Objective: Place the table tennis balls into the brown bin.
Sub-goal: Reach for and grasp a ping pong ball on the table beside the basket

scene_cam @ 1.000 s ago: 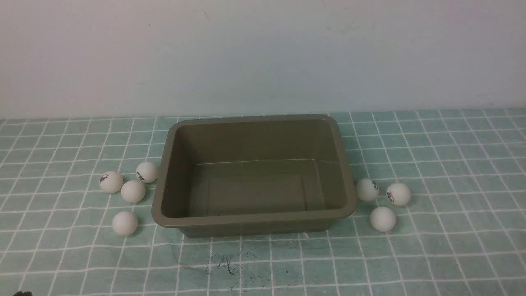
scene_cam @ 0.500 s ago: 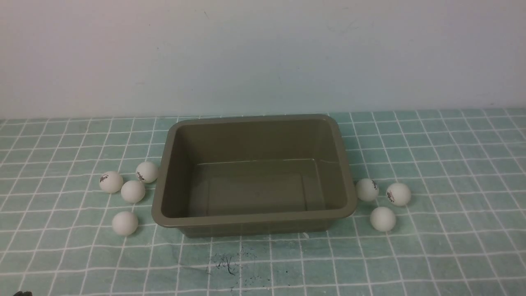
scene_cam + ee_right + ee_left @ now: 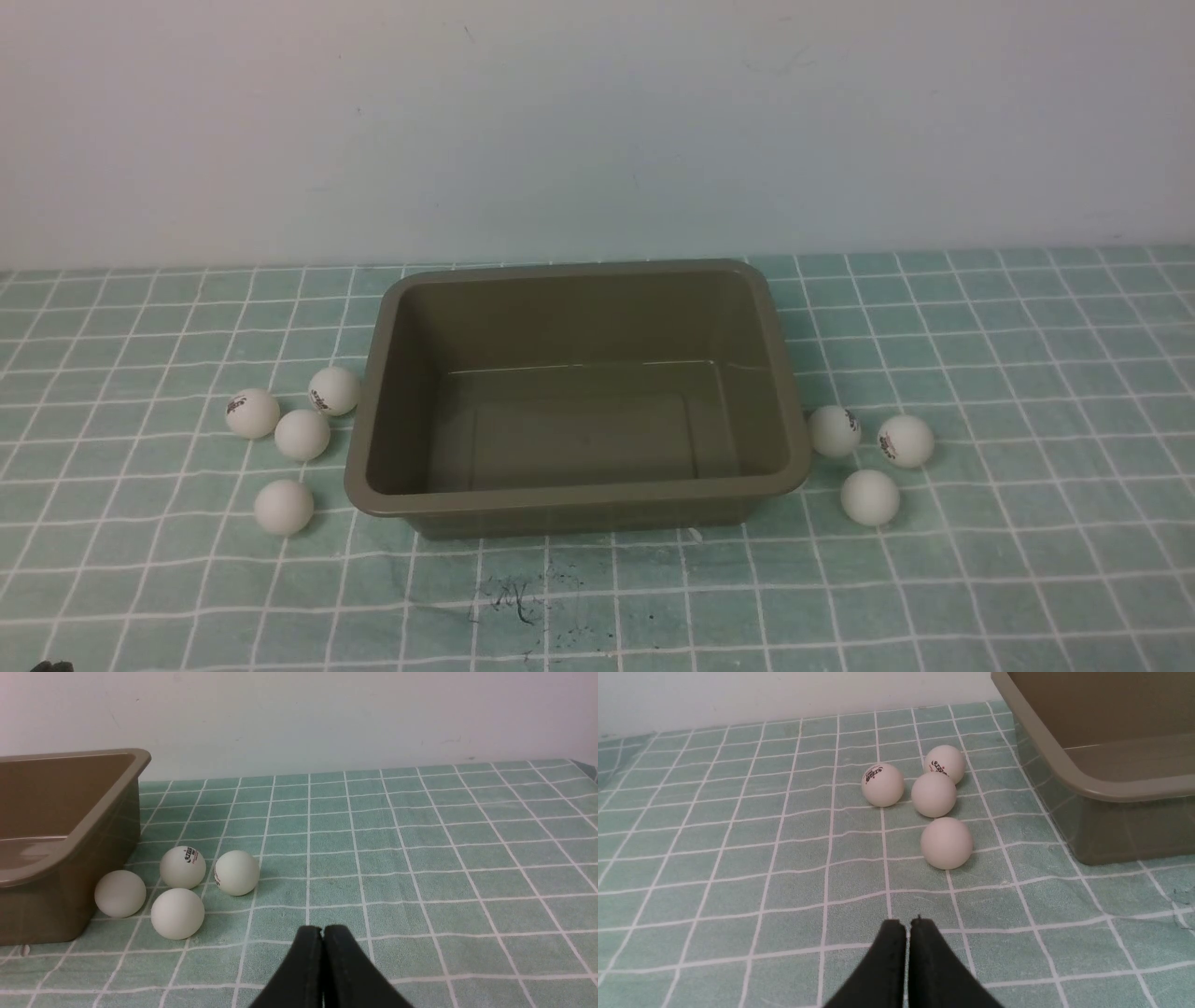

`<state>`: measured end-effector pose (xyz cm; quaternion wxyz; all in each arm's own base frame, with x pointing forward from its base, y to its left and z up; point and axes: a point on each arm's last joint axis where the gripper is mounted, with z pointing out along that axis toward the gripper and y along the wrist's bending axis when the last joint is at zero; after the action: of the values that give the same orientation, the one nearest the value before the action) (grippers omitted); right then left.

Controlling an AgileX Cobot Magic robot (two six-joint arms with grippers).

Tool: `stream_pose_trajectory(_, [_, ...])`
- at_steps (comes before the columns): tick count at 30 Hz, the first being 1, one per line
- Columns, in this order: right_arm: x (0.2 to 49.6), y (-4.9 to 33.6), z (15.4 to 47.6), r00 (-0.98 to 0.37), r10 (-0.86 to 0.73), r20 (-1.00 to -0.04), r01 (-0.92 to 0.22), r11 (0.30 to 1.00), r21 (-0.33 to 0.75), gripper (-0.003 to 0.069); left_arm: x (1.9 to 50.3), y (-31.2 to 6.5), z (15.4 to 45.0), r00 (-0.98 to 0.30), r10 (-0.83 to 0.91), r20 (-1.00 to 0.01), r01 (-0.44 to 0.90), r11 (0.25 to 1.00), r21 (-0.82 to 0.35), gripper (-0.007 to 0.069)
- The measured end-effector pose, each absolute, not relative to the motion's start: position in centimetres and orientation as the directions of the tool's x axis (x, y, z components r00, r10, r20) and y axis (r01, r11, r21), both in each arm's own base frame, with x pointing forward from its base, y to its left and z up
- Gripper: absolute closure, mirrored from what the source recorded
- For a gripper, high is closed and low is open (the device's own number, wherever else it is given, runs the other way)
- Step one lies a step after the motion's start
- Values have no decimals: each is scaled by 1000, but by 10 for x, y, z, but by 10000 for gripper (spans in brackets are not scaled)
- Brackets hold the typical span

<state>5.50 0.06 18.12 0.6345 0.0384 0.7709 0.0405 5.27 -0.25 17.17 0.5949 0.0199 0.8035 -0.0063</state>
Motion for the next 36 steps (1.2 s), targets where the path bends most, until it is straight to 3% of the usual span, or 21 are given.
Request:
stream_pose_trajectory(17, [55, 1, 181, -192, 111, -975, 8, 994, 111, 669, 53, -2, 172, -291, 28, -956, 40, 999, 17, 630])
stream_pose_trajectory(24, [55, 1, 181, -192, 116, -975, 9, 993, 116, 669, 53, -1, 172, -291, 81, -953, 44, 997, 71, 630])
stream_pose_trajectory(27, [56, 2, 184, -163, 254, -953, 8, 967, 256, 669, 53, -1, 172, -286, 114, -952, 45, 993, 106, 630])
stream_pose_trajectory(29, [56, 4, 190, -108, 451, -886, -4, 891, 454, 669, 54, 0, 175, -245, 117, -963, 40, 993, 110, 630])
stream_pose_trajectory(30, [56, 4, 194, -70, 572, -817, -17, 818, 575, 669, 55, -1, 180, -198, 70, -978, 33, 997, 65, 630])
stream_pose_trajectory(31, [57, 4, 196, -50, 661, -748, -27, 748, 663, 669, 56, -2, 183, -163, 15, -987, 123, 992, -5, 630])
stream_pose_trajectory(32, [57, 4, 199, -28, 717, -696, -38, 695, 718, 669, 56, -2, 187, -128, -52, -990, 26, 998, -55, 630])
stream_pose_trajectory(33, [57, 3, 200, -16, 757, -653, -46, 652, 757, 669, 56, -3, 191, -86, -143, -986, 25, 989, -145, 630])
stream_pose_trajectory(36, [57, 2, 203, 7, 794, -609, -59, 608, 792, 669, 57, -3, 198, -13, -339, -941, 33, 940, -339, 630])
